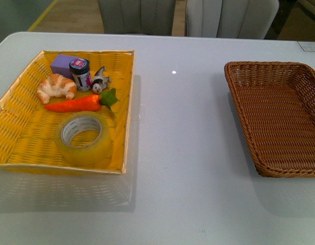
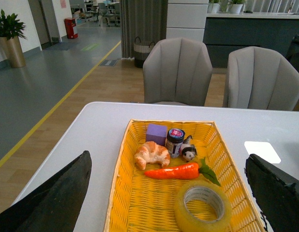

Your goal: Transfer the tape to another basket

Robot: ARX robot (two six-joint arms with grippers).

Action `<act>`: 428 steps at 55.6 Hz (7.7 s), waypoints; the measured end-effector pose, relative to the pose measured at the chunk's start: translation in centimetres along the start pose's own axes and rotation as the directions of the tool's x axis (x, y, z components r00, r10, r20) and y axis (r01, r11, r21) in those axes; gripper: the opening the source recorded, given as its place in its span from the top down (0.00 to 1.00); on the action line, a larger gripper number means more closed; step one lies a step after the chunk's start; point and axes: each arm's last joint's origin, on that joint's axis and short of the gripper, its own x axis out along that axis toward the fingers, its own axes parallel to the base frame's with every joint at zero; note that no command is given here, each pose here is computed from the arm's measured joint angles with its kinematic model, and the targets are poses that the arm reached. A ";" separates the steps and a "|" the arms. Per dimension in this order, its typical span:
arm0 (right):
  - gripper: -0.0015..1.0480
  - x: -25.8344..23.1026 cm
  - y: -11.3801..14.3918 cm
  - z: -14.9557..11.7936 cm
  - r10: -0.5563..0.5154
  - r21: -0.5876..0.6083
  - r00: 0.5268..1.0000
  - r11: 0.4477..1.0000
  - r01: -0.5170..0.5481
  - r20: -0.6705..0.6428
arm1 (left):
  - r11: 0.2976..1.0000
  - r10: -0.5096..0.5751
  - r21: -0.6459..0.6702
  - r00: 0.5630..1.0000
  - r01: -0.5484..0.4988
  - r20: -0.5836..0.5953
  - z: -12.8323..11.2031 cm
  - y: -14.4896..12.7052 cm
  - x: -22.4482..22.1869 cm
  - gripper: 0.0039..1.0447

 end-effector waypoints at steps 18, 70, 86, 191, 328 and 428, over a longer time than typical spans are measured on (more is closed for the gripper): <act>0.09 0.0 0.0 0.0 0.000 0.000 1.000 1.000 0.000 0.000 | 1.000 0.000 0.000 1.000 0.000 0.000 0.0 0.0 0.0 0.08; 0.09 0.0 0.0 0.0 0.000 0.000 1.000 1.000 0.000 0.000 | 0.979 -0.081 -0.202 0.835 -0.037 -0.544 -0.5 1.2 17.5 0.08; 0.09 0.0 0.0 0.0 0.000 0.000 1.000 1.000 0.000 0.000 | 0.988 -0.106 -0.154 0.749 0.006 -0.654 -5.7 0.3 23.1 0.08; 0.09 0.0 0.0 0.0 0.000 0.000 1.000 1.000 0.000 0.000 | 0.996 -0.086 -0.091 0.601 0.021 -0.794 -14.1 -2.5 26.8 0.86; 0.09 13.7 6.4 -0.3 0.480 0.754 0.859 0.627 -0.195 -0.177 | 0.790 -0.610 -0.445 0.619 0.422 -0.495 3.8 -23.6 24.3 0.86; 0.55 19.8 -0.8 -2.7 0.255 0.801 0.938 0.597 0.040 -0.236 | 0.969 -0.188 -0.176 0.980 0.174 -0.068 9.0 -13.1 19.7 0.26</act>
